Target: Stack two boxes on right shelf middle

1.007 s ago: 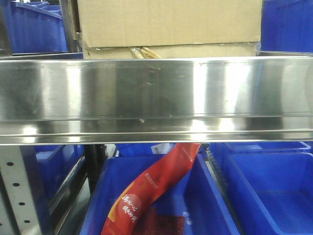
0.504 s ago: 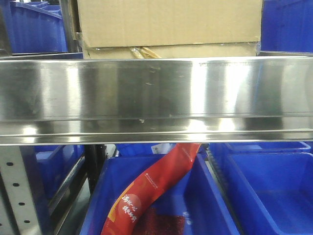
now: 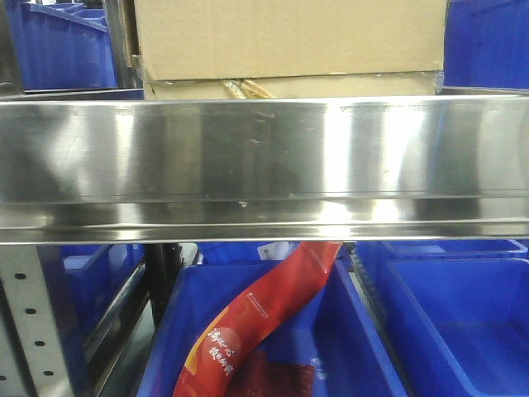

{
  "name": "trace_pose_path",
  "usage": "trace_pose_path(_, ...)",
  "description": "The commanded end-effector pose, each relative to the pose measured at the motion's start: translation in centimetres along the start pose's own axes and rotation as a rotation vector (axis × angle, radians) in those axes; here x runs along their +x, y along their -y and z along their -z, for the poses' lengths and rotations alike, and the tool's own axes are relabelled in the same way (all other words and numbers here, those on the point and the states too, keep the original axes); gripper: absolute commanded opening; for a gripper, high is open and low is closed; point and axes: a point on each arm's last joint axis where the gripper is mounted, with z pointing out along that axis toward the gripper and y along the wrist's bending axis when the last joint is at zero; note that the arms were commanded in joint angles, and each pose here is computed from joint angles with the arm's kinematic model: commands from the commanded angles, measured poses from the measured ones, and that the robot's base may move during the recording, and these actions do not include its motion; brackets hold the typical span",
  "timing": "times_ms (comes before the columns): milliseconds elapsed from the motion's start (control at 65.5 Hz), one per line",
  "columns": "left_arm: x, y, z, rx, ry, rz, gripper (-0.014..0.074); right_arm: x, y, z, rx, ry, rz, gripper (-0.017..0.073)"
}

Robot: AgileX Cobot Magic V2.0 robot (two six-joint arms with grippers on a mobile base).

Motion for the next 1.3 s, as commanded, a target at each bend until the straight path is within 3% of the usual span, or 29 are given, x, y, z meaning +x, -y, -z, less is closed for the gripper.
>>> trace_pose_path(0, 1.9, -0.1, 0.2, -0.035, -0.009, 0.004, -0.0111, -0.1, 0.1, 0.1, 0.013, 0.024, 0.016, -0.0160)
trace_pose_path(92, 3.9, -0.2, 0.0, -0.040, -0.034, 0.005, -0.0111, -0.1, 0.1, 0.1, 0.013, 0.024, 0.016, -0.0160)
trace_pose_path(198, 4.0, -0.1, 0.0, -0.034, -0.050, 0.003, -0.0111, -0.2, 0.1, 0.1, 0.014, 0.028, 0.016, -0.0160)
trace_pose_path(1282, 3.6, -0.1, 0.0, -0.037, -0.008, 0.002, -0.0111, 0.6, 0.3, 0.2, 0.034, 0.024, 0.027, -0.0160)
